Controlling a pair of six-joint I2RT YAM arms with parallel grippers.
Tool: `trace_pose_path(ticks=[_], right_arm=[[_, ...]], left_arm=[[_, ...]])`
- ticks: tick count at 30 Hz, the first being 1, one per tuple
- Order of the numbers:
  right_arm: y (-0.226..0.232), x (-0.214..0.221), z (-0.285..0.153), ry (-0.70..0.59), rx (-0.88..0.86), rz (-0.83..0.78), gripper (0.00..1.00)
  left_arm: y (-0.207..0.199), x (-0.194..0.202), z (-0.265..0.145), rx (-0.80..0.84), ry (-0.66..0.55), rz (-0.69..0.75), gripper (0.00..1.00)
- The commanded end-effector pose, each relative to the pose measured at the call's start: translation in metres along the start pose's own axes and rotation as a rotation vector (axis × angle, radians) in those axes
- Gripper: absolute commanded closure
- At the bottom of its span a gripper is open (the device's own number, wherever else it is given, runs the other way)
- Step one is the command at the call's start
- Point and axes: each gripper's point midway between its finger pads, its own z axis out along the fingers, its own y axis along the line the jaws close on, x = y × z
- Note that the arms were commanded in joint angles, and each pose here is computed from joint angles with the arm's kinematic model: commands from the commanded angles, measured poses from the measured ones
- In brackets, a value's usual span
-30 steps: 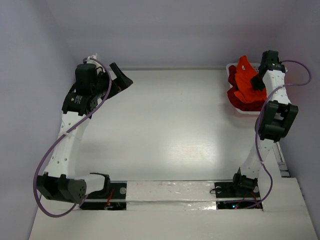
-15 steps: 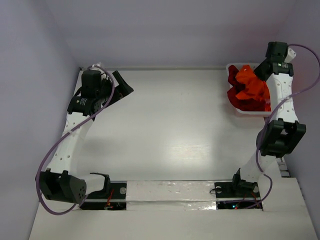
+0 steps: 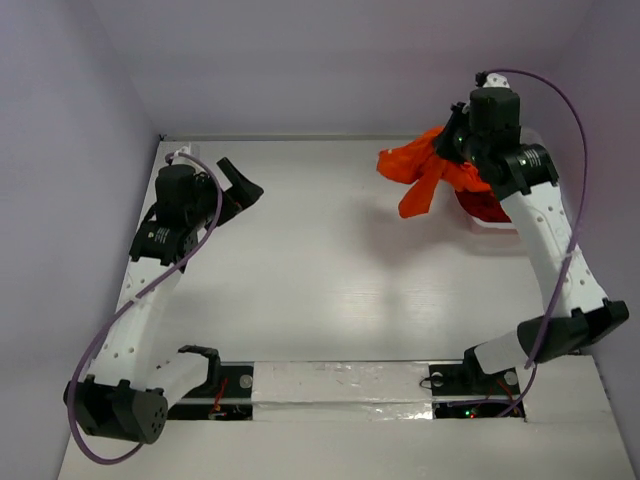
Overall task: Fold and stack the t-shirts
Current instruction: Move the tshirt to the center of the board
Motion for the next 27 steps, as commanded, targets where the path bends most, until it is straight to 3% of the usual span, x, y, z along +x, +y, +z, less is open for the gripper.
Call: trace_pose_path(ticks=[1, 6, 10, 17, 23, 27], right_arm=[[0.048, -0.008, -0.060, -0.072, -0.219, -0.065, 1.00], [0.128, 0.033, -0.132, -0.002, -0.604, -0.253, 1.00], [0.170, 0.061, -0.171, 0.037, -0.727, -0.376, 1.00], [0.211, 0.144, -0.152, 0.184, -0.660, -0.572, 1.00], [0.229, 0.137, -0.162, 0.113, -0.728, -0.490, 1.00], [0.223, 0.136, -0.130, 0.096, -0.583, -0.467, 1.00]], left_arm=[[0.010, 0.016, -0.002, 0.010, -0.005, -0.034, 0.01], [0.020, 0.029, -0.015, 0.032, -0.050, -0.052, 0.01], [0.029, 0.052, -0.010, 0.029, 0.009, -0.069, 0.01], [0.034, 0.051, -0.028, 0.003, -0.032, -0.060, 0.01], [0.021, 0.029, -0.070, 0.025, -0.152, -0.057, 0.01], [0.016, 0.021, -0.077, 0.017, -0.160, -0.048, 0.01]])
